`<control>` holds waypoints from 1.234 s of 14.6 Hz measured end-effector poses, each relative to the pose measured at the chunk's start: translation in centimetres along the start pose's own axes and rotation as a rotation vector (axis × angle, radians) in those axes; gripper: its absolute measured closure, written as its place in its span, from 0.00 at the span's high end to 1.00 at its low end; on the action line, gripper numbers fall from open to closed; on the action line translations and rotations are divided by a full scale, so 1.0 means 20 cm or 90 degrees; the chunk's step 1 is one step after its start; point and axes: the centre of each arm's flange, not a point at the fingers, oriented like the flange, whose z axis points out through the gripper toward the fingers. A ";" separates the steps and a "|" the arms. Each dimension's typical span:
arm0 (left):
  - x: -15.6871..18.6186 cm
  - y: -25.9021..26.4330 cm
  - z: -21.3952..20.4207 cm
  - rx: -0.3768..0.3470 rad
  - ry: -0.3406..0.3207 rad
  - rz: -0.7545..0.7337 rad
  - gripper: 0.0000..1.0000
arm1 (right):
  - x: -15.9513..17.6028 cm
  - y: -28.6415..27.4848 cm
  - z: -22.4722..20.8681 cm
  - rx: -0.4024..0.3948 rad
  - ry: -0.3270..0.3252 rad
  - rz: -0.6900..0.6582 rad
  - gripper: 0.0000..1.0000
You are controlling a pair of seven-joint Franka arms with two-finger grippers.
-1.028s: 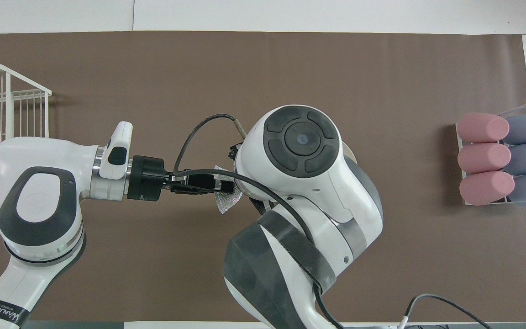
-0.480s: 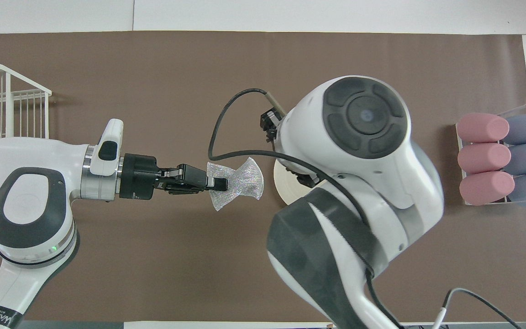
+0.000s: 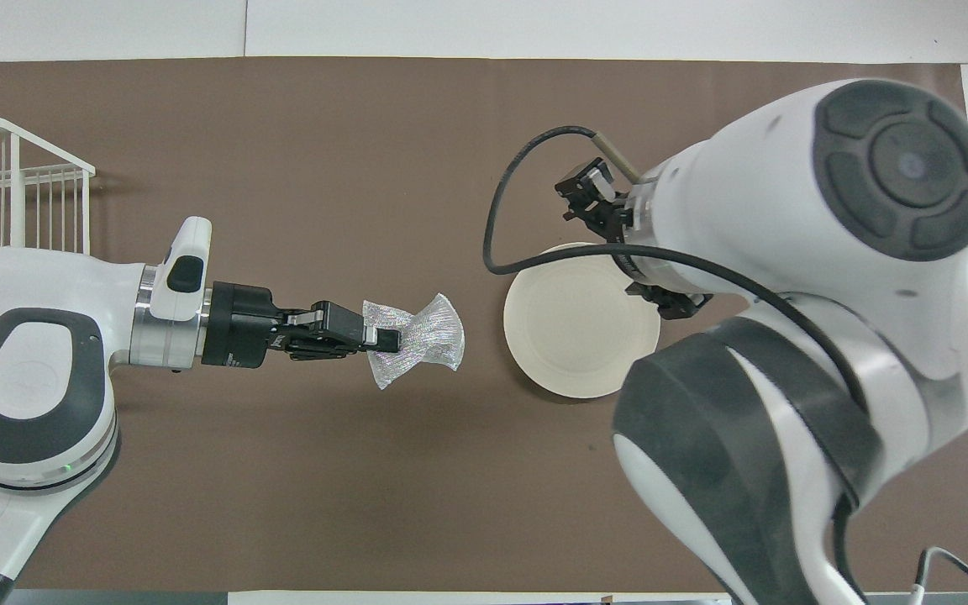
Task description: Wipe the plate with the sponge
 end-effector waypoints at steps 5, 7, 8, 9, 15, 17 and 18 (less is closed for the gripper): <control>-0.01 0.00 -0.02 0.237 0.043 -0.015 0.05 | 0.17 0.16 0.02 -0.027 -0.028 -0.196 1.00; -0.02 0.00 -0.01 0.344 0.055 -0.007 0.05 | 0.25 0.22 0.01 -0.023 -0.029 -0.250 1.00; -0.03 -0.01 -0.01 0.401 0.053 0.002 0.05 | 0.29 0.25 0.00 -0.021 -0.029 -0.273 1.00; -0.02 -0.02 -0.02 0.464 0.047 0.010 0.05 | 0.33 0.29 0.00 -0.019 -0.030 -0.299 1.00; 0.15 -0.12 -0.07 0.815 0.017 0.013 0.05 | 0.47 0.43 -0.01 -0.012 -0.035 -0.440 1.00; 0.19 -0.19 -0.08 0.917 0.011 0.011 0.05 | 0.50 0.45 -0.01 -0.011 -0.035 -0.459 1.00; 0.21 -0.22 -0.09 0.973 0.008 0.008 0.05 | 0.50 0.46 -0.01 -0.011 -0.035 -0.460 1.00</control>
